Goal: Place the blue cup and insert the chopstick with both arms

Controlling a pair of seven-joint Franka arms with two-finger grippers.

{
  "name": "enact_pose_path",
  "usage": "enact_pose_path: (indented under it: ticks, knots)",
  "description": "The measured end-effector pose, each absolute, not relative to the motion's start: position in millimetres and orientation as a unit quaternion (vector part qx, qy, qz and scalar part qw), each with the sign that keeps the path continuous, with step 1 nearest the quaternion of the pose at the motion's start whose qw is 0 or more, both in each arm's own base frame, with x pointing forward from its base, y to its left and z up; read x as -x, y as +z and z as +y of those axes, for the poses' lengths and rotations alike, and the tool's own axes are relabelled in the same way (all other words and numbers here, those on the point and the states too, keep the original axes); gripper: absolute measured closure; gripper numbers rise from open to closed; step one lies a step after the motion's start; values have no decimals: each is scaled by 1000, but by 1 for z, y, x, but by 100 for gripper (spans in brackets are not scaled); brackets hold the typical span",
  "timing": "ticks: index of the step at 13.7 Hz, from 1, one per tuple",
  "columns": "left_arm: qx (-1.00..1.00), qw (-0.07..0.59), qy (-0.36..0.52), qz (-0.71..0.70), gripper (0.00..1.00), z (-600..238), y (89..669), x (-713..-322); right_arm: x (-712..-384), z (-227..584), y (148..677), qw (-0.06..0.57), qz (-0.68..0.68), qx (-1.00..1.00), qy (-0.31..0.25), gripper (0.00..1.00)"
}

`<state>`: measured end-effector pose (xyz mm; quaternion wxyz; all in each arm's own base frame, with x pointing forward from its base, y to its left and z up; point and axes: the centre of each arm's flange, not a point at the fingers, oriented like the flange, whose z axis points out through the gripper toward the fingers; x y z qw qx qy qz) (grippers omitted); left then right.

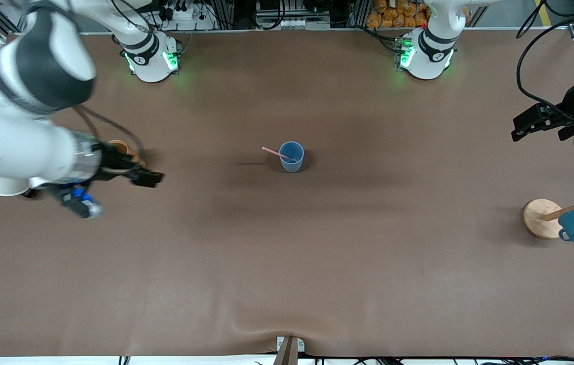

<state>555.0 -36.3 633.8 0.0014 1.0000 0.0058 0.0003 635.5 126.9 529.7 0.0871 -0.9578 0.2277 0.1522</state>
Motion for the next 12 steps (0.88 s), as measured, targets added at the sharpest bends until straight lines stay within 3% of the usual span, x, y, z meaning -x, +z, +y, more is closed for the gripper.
enact_pose_path:
  ticks: [6, 12]
  knots:
    - [-1000, 1, 5, 5, 0, -38, 640, -551, -636, 23, 559, 26, 46, 995, 89, 0]
    - [-1000, 1, 5, 5, 0, -36, 640, -551, -576, -16, 630, 14, -6, 998, 66, 0]
